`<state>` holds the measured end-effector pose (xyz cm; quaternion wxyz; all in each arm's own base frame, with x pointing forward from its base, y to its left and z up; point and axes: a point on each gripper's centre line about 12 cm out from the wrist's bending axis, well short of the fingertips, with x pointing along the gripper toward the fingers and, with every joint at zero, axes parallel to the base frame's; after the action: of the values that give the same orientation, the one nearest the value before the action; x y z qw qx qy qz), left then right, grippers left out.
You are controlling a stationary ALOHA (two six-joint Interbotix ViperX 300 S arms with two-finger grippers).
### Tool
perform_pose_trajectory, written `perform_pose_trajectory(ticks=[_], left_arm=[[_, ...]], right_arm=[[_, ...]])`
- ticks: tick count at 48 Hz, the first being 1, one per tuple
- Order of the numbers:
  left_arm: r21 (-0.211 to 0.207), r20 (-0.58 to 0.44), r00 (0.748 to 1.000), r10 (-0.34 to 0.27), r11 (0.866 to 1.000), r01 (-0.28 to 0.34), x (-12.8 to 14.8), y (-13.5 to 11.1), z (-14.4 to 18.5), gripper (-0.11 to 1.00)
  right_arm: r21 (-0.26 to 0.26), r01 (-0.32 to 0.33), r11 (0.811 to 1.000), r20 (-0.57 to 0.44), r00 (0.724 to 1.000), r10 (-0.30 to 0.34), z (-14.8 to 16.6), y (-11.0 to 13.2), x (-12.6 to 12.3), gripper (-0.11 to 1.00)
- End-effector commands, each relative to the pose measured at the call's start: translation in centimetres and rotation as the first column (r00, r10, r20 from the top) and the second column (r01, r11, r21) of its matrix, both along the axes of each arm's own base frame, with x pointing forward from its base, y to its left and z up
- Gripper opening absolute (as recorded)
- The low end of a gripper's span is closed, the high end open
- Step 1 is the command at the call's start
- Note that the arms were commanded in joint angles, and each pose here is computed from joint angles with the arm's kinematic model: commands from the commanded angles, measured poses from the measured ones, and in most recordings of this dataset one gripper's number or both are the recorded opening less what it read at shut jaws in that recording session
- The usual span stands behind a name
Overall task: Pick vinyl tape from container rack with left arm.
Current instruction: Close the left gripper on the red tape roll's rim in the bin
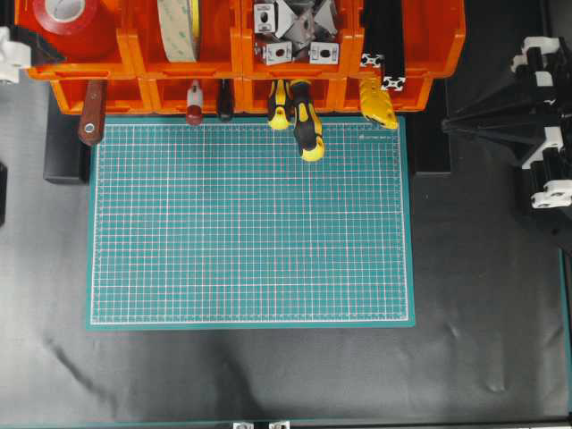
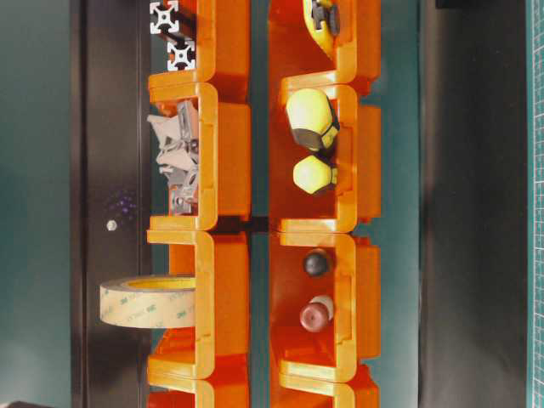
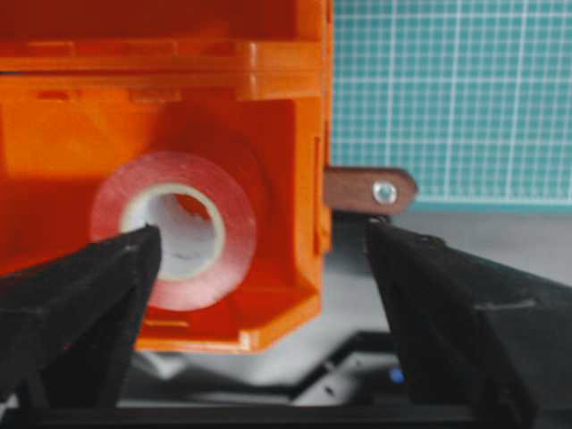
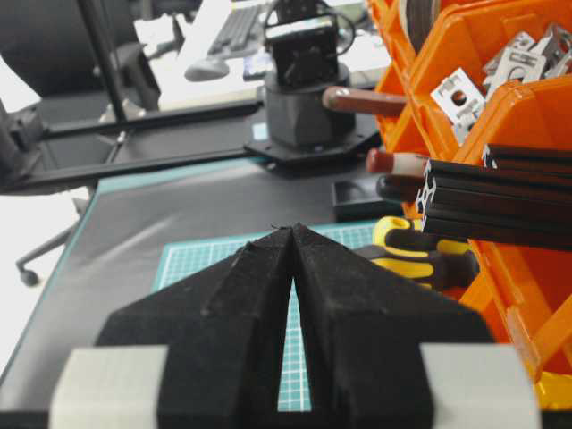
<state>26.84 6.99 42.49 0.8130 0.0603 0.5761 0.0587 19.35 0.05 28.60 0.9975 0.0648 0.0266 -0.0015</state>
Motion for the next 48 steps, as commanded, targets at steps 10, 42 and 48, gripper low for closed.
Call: perform_pose_trajectory(ticks=[10,42,48], left_arm=[[-0.001,-0.015,1.000,0.012,1.000,-0.012,-0.4,0.2,-1.0,0.86],[0.016,0.041,0.999,0.028,0.999,-0.029,-0.2,1.1,-3.2,0.85],[0.017,0.041,0.999,0.025,1.000,-0.026,-0.3,1.1,-3.2,0.83]], right_arm=[[0.000,-0.001,1.000,0.046,0.999,0.001,1.6,0.0,0.2,0.01],[0.000,-0.001,1.000,0.040,0.999,0.001,1.5,0.0,0.2,0.01],[0.002,-0.001,1.000,0.041,0.999,0.001,1.5,0.0,0.2,0.01]])
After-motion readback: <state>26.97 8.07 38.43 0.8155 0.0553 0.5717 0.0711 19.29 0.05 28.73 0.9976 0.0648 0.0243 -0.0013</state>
